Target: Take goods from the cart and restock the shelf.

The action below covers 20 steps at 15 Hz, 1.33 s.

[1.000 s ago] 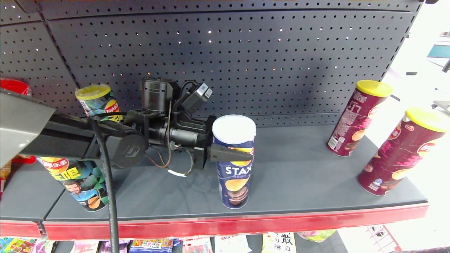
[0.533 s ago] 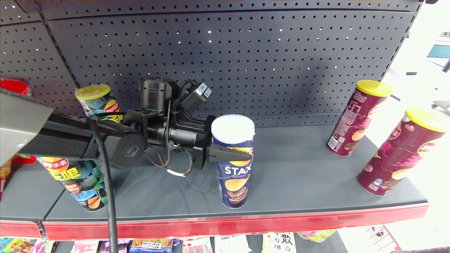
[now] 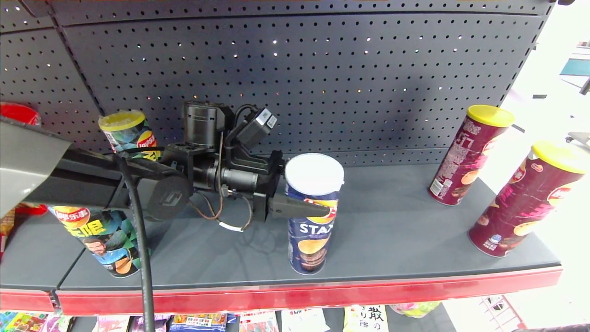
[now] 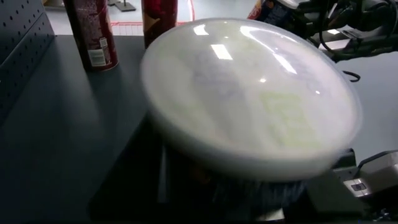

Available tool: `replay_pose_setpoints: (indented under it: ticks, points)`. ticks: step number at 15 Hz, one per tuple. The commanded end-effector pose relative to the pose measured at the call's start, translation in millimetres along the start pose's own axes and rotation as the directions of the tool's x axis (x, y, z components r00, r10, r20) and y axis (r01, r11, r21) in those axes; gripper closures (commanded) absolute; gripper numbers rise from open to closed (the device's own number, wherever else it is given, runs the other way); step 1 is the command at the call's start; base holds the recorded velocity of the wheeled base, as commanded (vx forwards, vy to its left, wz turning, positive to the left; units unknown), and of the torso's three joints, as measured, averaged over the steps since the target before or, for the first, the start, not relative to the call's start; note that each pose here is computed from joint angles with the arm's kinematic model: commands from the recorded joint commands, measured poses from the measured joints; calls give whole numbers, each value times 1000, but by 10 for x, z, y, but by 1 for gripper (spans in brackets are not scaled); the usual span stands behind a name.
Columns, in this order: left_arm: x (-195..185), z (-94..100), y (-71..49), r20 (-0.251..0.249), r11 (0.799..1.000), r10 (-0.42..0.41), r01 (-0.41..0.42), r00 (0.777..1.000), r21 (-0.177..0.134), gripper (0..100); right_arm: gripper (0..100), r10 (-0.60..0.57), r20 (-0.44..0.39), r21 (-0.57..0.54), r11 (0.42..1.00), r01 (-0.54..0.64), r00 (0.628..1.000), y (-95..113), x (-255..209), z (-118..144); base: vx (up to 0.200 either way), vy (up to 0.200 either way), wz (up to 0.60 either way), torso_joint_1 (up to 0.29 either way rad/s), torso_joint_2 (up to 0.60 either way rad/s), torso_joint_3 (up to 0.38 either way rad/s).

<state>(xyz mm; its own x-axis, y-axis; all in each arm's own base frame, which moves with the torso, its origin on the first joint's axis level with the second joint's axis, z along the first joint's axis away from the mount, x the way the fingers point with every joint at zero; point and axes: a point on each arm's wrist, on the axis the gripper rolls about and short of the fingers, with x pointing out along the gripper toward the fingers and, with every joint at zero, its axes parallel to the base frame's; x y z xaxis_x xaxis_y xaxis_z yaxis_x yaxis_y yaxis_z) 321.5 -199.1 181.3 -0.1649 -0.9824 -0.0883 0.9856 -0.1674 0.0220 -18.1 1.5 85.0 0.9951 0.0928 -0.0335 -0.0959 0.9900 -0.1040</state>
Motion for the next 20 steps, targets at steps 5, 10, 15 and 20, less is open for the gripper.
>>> replay_pose_setpoints:
  ticks: [5,10,15,20]
  points:
    - [-151,31,-368,-12,999,9,-10,1000,-30,0,100,0,4,-1,1000,0,1000,0,-4,-1,0,0,0,0,0,0]
    - [-456,-40,-858,-53,988,149,-151,987,-40,0,100,2,12,-2,1000,-2,1000,1,-10,-2,0,0,0,0,0,0]
    - [-534,-12,-899,-21,972,230,-228,973,47,0,100,17,16,-4,1000,-17,1000,2,-12,-3,0,0,0,0,0,0]
    - [-546,-7,-936,-32,960,277,-276,960,51,0,100,8,31,-16,1000,-8,999,3,-26,-6,0,0,0,0,0,0]
